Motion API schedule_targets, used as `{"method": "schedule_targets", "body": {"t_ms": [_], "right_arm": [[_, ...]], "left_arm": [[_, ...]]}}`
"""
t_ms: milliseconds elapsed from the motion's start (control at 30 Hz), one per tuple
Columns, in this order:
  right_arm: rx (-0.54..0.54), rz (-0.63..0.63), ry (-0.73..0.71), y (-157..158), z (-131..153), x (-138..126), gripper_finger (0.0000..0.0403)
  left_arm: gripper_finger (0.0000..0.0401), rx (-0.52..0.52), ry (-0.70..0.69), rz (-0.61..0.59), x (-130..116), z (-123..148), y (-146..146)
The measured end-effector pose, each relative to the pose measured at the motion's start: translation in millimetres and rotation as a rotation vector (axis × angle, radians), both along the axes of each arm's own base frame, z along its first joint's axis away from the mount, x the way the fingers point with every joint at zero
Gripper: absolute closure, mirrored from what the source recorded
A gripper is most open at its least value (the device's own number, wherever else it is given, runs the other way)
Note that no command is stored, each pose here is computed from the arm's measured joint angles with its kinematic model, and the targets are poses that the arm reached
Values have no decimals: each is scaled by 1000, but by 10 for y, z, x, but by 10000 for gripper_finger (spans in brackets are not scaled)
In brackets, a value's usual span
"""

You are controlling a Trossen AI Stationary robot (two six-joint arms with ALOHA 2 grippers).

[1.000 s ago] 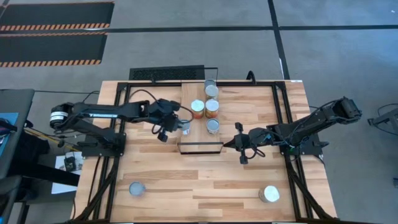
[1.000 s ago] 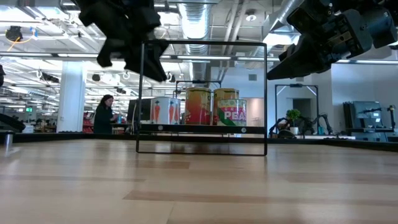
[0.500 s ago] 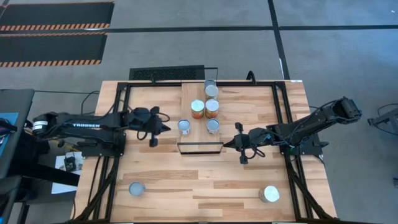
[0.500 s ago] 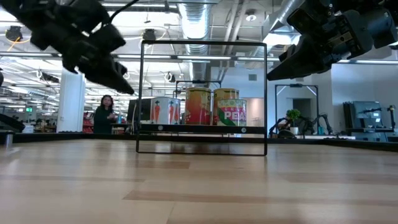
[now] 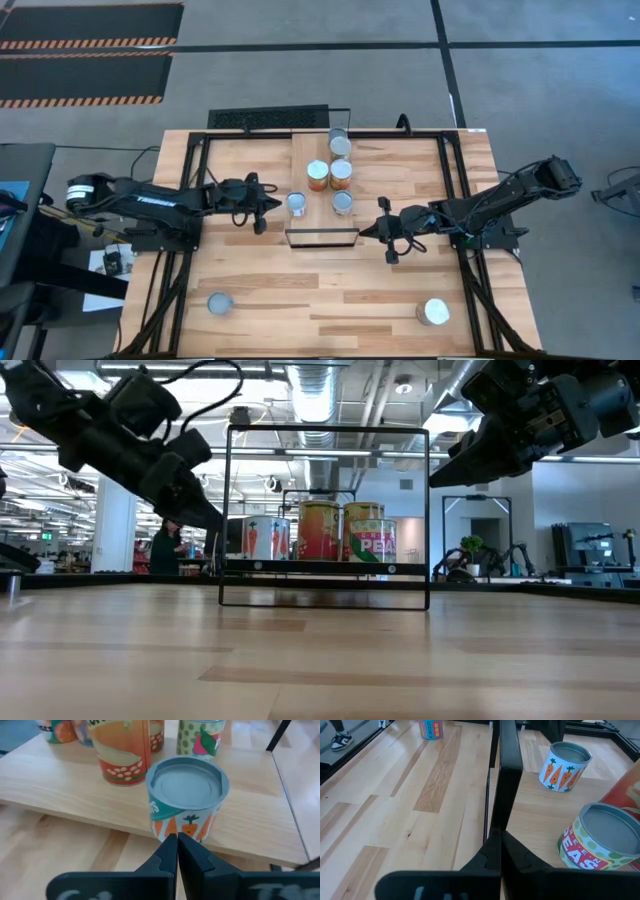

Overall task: Pick and place cans onto a shelf
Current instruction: Put the small white can on the shelf aligned with the other green can

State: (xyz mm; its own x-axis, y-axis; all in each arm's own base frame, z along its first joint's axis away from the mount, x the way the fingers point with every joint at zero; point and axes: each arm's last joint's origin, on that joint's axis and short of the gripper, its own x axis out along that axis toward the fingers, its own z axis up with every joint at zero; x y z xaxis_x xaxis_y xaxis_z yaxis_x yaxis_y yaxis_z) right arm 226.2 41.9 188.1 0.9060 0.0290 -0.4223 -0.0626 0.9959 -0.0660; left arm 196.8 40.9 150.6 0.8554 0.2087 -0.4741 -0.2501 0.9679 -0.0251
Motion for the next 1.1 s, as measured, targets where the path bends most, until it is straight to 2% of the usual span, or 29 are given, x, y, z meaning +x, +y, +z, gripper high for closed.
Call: {"method": "schedule_targets", "body": {"t_ms": [167, 333, 700, 1100], "right_arm": [[0, 0, 0, 0, 0, 0, 393], [0, 0, 0, 0, 0, 0, 393], [0, 0, -1, 0, 1, 0, 393], [0, 0, 0, 0, 0, 0, 393]], "left_arm": [[401, -2, 28, 2, 99, -158, 28], [401, 2, -7, 3, 187, -238, 46], [401, 10, -54, -32, 386, -192, 74], [401, -35, -25, -126, 348, -161, 10]]}}
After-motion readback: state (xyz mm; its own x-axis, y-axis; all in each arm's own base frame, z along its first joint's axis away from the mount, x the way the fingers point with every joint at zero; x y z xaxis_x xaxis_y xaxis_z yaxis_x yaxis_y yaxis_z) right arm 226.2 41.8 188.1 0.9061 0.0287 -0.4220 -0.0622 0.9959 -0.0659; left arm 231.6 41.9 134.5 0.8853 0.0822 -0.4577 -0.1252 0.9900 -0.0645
